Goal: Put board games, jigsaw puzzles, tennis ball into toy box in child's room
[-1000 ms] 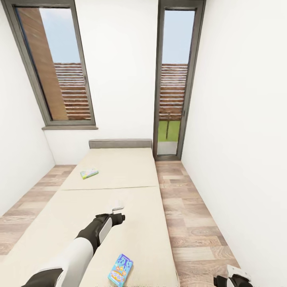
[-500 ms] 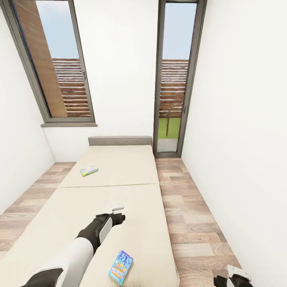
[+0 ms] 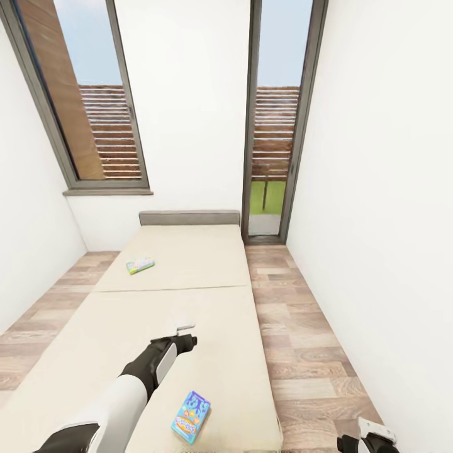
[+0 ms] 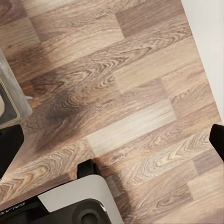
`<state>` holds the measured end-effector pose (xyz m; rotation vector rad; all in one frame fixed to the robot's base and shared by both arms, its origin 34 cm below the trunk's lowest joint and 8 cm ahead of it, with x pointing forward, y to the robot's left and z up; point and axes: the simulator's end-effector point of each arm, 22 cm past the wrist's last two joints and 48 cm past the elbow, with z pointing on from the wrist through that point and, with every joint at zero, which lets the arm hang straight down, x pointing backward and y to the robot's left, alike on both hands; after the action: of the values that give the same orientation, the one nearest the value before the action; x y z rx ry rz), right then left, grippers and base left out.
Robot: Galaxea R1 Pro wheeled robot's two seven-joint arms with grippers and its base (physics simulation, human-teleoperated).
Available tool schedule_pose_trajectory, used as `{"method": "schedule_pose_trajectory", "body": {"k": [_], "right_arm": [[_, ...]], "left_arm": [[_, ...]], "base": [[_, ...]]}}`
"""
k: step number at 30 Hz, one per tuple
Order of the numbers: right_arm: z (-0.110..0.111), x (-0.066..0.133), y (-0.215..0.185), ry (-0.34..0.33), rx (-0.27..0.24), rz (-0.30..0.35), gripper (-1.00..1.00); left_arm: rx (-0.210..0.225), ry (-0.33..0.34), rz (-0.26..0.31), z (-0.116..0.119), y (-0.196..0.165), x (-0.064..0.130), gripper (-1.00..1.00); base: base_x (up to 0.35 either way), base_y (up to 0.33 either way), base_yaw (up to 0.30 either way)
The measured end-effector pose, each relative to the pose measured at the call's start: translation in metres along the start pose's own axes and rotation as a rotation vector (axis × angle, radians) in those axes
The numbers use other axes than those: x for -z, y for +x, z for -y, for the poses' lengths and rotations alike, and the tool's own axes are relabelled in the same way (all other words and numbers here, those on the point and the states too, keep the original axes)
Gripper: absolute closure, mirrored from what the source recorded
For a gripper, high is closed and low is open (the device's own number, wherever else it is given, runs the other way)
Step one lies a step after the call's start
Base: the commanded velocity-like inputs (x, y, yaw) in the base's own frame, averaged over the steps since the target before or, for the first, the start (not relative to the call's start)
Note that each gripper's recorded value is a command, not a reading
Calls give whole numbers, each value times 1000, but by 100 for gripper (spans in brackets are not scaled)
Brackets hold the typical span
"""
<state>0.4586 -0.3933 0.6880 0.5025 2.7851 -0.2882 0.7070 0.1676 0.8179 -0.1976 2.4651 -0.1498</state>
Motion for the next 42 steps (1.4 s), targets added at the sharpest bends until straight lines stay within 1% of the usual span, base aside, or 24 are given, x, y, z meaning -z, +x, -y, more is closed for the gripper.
{"method": "schedule_pose_trajectory", "body": {"k": [8,19,27,37,42], "right_arm": [[1,-3,5,4,4,-12,-100],[2,-7,12,11,9,-29,-100],[6,-14,32,23,23,-73,-100],[7,-17,42,29,29,-95,-100],[8,-19,45,32,30,-102,-100]], "left_arm": [[6,-2,-5,-1,4,-5,-100],[9,-4,-24,-3,15,-11,-100],[8,-6,-35,-4,21,-15,-100],[6,-12,-44,-8,27,-21,-100],[4,-14,-40,-8,28,-23,-100]], "base": [[0,0,56],[0,0,119],[0,0,137],[0,0,139],[0,0,139]]}}
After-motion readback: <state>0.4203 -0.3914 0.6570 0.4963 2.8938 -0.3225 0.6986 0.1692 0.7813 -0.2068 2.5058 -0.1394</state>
